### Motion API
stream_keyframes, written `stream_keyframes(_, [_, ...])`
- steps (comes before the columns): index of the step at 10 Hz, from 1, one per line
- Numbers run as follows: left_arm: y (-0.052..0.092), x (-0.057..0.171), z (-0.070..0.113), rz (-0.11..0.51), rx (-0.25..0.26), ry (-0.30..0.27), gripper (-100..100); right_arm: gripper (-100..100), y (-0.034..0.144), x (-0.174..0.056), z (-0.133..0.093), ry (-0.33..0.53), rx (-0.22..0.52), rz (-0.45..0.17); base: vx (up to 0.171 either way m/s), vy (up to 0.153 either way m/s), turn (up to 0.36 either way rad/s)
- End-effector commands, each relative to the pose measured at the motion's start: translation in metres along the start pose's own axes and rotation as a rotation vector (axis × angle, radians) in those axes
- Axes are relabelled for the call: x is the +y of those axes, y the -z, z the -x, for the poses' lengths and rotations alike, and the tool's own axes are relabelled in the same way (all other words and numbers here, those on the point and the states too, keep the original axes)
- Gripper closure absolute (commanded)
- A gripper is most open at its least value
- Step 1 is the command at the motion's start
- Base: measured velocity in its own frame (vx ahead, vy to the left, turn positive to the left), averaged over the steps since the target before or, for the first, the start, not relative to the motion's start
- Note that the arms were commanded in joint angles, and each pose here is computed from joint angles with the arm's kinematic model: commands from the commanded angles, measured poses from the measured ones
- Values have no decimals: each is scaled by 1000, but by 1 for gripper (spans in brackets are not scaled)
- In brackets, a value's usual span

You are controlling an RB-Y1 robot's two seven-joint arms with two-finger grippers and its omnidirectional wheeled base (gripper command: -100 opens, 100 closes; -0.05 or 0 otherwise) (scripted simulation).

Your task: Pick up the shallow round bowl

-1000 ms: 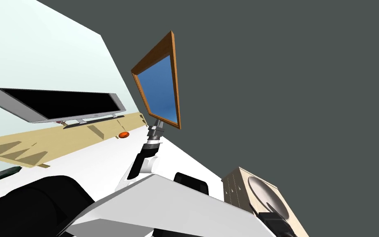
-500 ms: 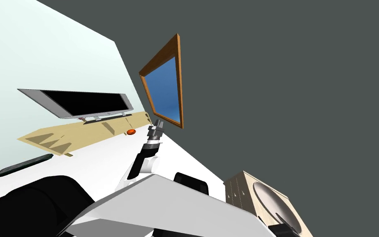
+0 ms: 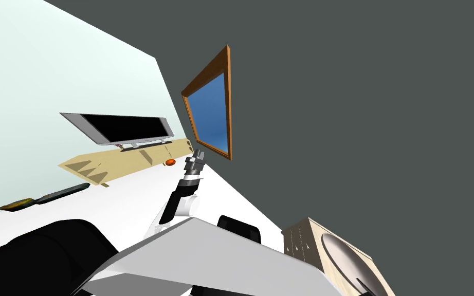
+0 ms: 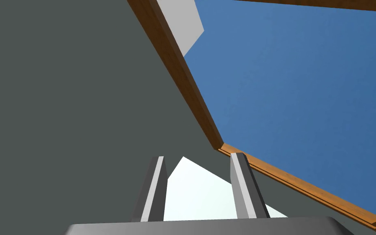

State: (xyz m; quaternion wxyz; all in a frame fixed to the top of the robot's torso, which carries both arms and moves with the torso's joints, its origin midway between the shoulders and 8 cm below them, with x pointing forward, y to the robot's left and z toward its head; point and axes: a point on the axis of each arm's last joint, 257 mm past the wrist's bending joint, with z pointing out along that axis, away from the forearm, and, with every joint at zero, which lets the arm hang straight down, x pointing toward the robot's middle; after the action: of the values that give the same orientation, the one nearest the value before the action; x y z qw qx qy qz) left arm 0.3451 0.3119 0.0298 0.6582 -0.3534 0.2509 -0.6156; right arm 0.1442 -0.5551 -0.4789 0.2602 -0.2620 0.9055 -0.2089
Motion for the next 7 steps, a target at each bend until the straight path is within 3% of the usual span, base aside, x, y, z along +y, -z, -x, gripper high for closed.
stream_keyframes(1, [0, 0, 0, 0, 0, 0, 0, -100, 0, -5, -24, 76, 56, -3, -22, -1, 223])
stream_keyframes(2, [0, 0, 0, 0, 0, 0, 0, -100, 0, -5, -27, 85, 63, -1, -24, -12, 122])
stream_keyframes(3, [0, 0, 0, 0, 0, 0, 0, -100, 1, -10, -47, 129, 109, -2, -30, -14, 191])
stream_keyframes(5, [0, 0, 0, 0, 0, 0, 0, -100, 1, -10, -49, 157, 118, 0, -14, -12, 61])
stream_keyframes(6, [0, 0, 0, 0, 0, 0, 0, -100, 2, -16, -67, 190, 158, -1, -16, -5, 198])
stream_keyframes(7, [0, 0, 0, 0, 0, 0, 0, -100, 2, -16, -69, 213, 165, 1, -17, -13, 116])
